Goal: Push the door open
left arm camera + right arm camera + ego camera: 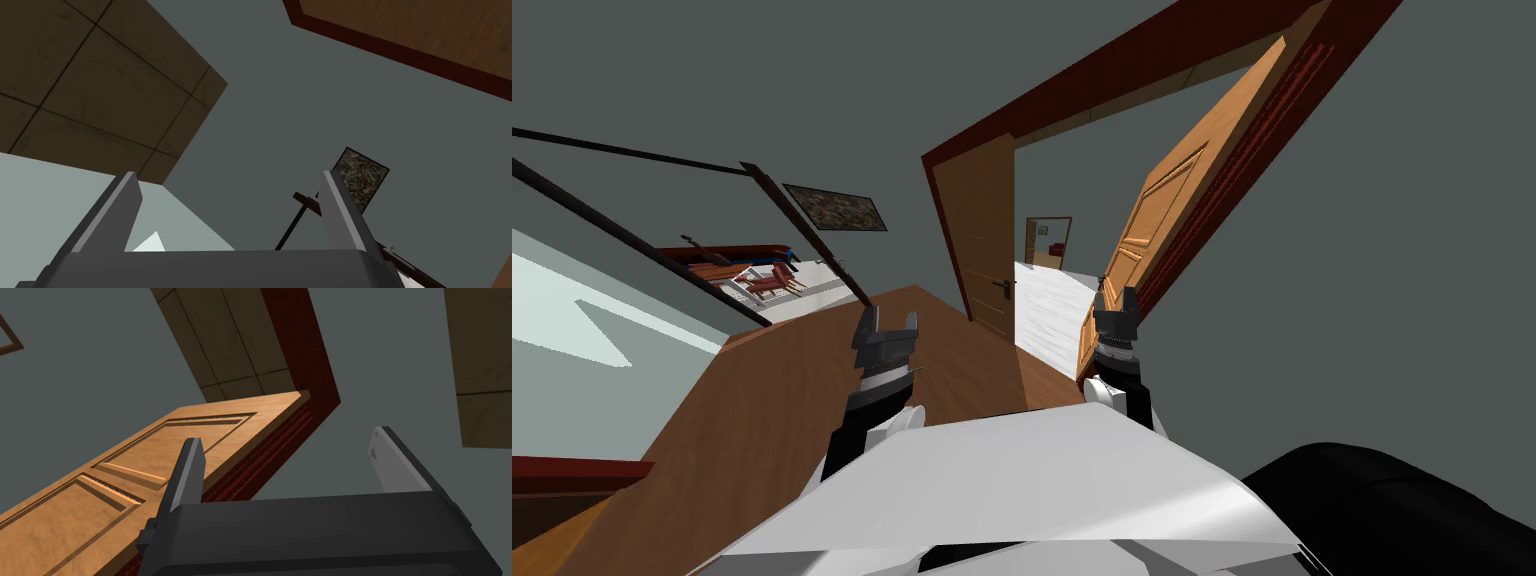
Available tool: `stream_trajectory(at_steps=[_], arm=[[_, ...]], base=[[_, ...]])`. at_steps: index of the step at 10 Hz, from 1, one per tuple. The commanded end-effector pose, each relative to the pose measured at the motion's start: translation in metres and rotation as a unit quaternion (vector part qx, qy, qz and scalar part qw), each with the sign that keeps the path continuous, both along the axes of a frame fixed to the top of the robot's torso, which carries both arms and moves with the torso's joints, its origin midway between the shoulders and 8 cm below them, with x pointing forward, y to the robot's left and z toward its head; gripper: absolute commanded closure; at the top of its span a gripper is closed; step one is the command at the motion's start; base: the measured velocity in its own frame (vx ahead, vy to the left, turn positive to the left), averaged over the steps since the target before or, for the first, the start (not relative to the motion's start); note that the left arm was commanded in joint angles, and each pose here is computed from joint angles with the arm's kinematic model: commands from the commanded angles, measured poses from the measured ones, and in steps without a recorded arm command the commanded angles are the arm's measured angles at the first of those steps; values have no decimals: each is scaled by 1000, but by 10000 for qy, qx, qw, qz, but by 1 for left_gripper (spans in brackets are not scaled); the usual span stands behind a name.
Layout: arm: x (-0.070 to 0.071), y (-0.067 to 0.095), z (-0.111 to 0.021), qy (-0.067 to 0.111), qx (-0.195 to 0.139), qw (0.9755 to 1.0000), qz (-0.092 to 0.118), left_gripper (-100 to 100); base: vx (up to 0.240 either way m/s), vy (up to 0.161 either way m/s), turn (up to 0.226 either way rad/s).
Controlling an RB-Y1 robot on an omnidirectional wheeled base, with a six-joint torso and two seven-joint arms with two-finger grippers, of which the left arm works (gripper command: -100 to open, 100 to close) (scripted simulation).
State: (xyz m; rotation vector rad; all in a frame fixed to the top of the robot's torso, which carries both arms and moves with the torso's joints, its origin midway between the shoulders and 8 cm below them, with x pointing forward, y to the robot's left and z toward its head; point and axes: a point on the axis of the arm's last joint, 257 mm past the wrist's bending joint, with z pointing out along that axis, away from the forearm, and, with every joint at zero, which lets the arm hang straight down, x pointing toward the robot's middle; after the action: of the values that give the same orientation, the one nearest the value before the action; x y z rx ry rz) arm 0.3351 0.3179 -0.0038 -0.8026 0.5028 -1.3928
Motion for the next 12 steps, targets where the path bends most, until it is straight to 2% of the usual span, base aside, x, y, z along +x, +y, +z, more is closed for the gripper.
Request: stream_trajectory(at_steps=[1,7,12], arm=[[10,-5,-9,81,-34,9999,-101,-100],[52,-30,-47,429,-154,9977,-511,-100],[92,-62,-81,772,-210,9925,-924,-100]], base=[[41,27,-28],[82,60,-38],[83,72,-46]])
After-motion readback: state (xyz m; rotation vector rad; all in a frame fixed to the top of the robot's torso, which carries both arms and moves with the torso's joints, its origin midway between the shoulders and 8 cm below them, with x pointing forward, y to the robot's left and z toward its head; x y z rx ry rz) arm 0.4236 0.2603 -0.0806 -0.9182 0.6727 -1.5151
